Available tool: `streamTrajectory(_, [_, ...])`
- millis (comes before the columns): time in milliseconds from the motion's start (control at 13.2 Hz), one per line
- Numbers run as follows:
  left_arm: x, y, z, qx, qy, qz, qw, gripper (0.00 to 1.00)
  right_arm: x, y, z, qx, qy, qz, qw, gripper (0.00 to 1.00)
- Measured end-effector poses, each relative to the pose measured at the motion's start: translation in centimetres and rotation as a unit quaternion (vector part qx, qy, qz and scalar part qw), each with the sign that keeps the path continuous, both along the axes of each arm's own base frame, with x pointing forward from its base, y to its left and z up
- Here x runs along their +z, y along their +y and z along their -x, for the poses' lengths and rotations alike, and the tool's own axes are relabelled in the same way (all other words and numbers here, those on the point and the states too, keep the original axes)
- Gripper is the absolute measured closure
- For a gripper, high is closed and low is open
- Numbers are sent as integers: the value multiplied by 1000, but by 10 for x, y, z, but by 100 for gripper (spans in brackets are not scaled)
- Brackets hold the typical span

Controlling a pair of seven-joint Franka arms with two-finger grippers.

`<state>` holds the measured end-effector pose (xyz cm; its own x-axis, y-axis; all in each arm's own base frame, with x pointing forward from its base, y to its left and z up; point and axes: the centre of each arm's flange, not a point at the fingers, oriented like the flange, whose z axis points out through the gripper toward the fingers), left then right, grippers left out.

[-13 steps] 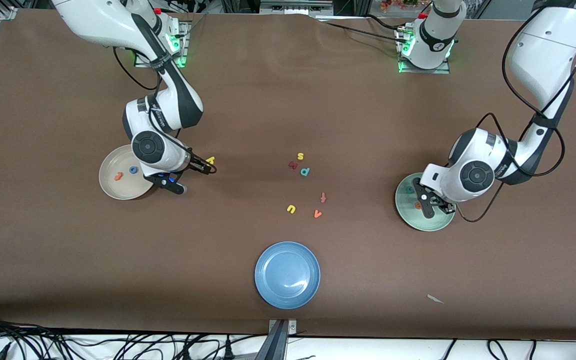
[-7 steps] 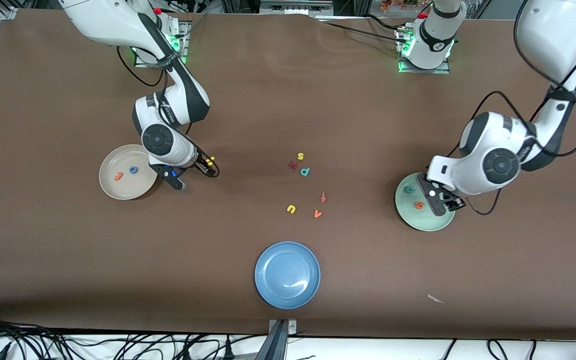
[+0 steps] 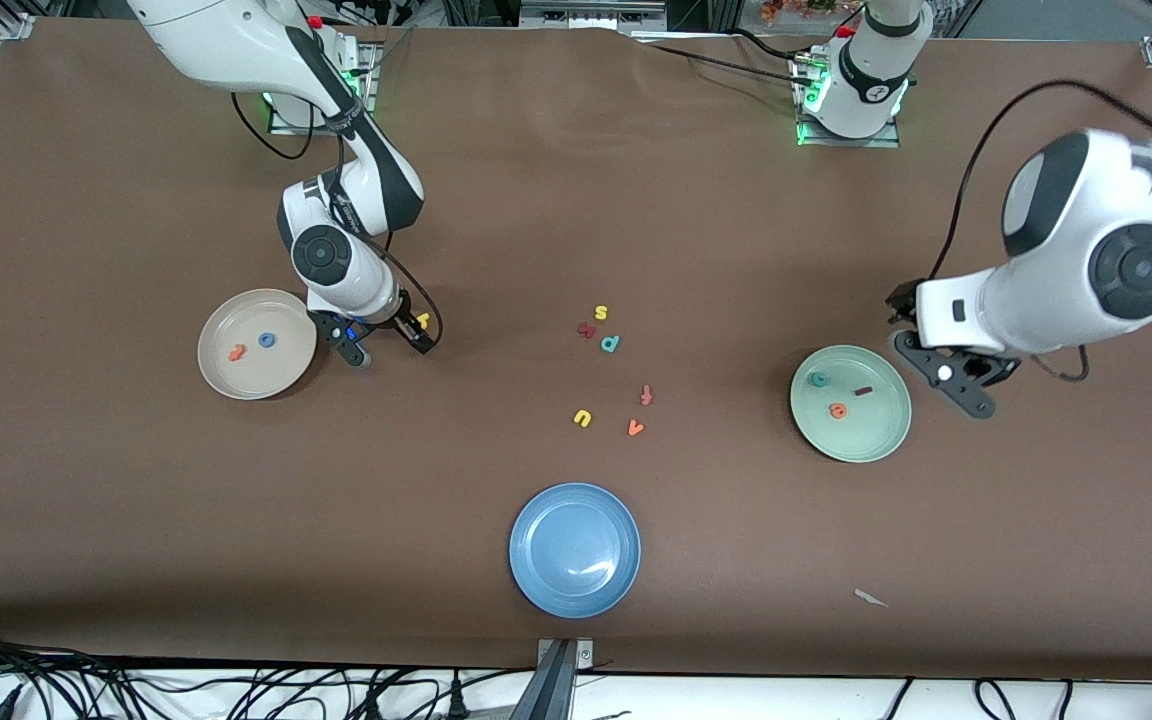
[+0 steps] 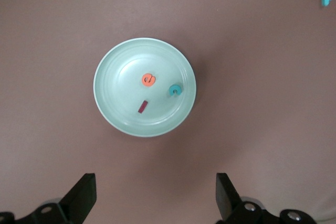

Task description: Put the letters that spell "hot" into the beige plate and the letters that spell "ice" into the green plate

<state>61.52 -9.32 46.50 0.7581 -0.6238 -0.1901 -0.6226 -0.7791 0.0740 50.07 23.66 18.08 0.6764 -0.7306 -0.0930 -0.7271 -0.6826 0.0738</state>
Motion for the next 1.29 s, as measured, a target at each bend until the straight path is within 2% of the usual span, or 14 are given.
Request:
streamTrajectory(151, [41,-14,13,49,-21,-5,999,0,0,0,1,-2,1,0,1000,11])
streamTrajectory(378, [88,-21,35,130,-43,-3,991,0,-1,1,2,-12,-2,0,1000,12])
streamTrajectory(605, [125,37,37,199,-85,2,976,0,-4,0,5,-17,-10,-3,1000,12])
streamTrajectory(832, [133,55,47,260,-95,-4,961,0,-8,0,8,-18,-8,-2,1000,12])
streamTrajectory(984, [133,48,49,280,-97,-6,955,0,-10,0,9,-18,-7,-2,1000,12])
streamTrajectory(1286, [134,40,50,282,-99,-6,954,0,-11,4,11,-14,-7,-4,1000,15])
